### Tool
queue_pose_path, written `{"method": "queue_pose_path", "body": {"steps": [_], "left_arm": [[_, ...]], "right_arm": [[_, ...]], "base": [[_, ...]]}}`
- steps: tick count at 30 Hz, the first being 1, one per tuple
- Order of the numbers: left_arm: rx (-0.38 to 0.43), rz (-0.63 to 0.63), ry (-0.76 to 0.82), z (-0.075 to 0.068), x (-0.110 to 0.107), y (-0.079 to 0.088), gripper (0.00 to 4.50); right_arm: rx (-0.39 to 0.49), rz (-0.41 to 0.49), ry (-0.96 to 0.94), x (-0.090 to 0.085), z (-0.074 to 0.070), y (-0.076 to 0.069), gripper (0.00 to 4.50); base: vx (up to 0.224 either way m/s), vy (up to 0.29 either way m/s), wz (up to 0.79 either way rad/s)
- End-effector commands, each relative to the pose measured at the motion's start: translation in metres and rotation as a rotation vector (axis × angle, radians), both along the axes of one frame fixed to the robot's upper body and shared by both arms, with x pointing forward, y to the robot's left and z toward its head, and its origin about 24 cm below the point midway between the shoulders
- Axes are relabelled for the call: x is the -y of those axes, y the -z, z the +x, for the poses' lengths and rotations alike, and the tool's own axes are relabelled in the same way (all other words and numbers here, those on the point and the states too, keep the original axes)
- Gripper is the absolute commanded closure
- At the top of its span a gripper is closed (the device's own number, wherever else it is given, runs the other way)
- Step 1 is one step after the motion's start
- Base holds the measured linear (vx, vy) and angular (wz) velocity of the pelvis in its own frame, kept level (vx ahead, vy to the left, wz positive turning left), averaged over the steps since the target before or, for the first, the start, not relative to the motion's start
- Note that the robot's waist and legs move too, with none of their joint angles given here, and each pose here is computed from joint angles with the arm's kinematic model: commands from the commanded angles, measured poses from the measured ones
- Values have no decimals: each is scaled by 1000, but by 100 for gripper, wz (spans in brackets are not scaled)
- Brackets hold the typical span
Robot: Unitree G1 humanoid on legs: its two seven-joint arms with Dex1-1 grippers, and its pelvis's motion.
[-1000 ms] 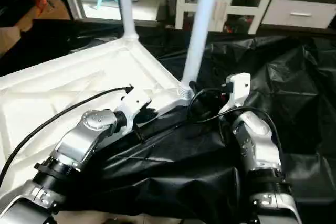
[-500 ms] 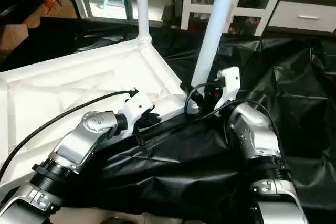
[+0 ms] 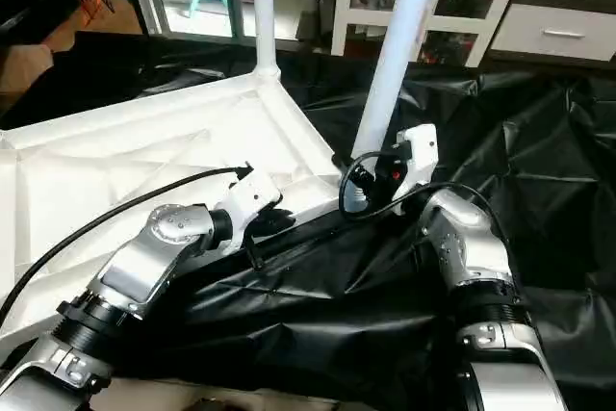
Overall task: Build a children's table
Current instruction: Insert table leg to table base
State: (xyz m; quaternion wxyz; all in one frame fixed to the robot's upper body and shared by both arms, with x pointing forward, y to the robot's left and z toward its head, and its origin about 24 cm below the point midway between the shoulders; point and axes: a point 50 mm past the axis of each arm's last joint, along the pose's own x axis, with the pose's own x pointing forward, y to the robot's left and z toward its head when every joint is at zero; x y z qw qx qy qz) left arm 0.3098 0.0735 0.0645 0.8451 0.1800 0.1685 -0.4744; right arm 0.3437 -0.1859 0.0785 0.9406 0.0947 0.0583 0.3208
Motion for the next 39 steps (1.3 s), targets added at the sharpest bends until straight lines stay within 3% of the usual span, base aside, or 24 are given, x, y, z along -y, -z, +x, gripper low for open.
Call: {"method": "queue_pose_path", "body": {"steps": [1, 12, 23, 25, 26, 27, 28, 33, 37, 39], "left_arm": [[-11, 3, 43, -7, 5, 4, 450], [-15, 13, 53, -9, 5, 6, 450], [-14, 22, 61, -9, 4, 6, 450], [-13, 25, 63, -9, 3, 7, 450], [-11, 27, 64, -9, 3, 7, 450], [-11, 27, 64, -9, 3, 7, 450], [-10, 26, 64, -9, 2, 7, 450], [-7, 23, 67, -10, 2, 7, 450], [-5, 21, 74, -11, 2, 7, 450], [-4, 21, 79, -12, 2, 8, 450]], "right_arm": [[24, 1, -5, 1, 5, -9, 131], [23, 4, -20, -1, 8, -7, 235], [28, -4, -37, -1, 6, -5, 251], [12, 50, -22, 0, 6, -5, 251], [-14, 126, 17, 3, 7, -5, 251], [-14, 126, 17, 3, 7, -5, 251], [-47, 218, 98, 9, 11, -6, 251], [-94, 280, 269, 23, 15, 0, 261], [-35, 111, 148, 16, 4, 6, 261], [-32, 97, 117, 14, 1, 7, 261]], "base": [[0, 0, 0], [0, 0, 0], [0, 0, 0], [0, 0, 0], [0, 0, 0], [0, 0, 0], [0, 0, 0], [0, 0, 0], [0, 0, 0], [0, 0, 0]]}}
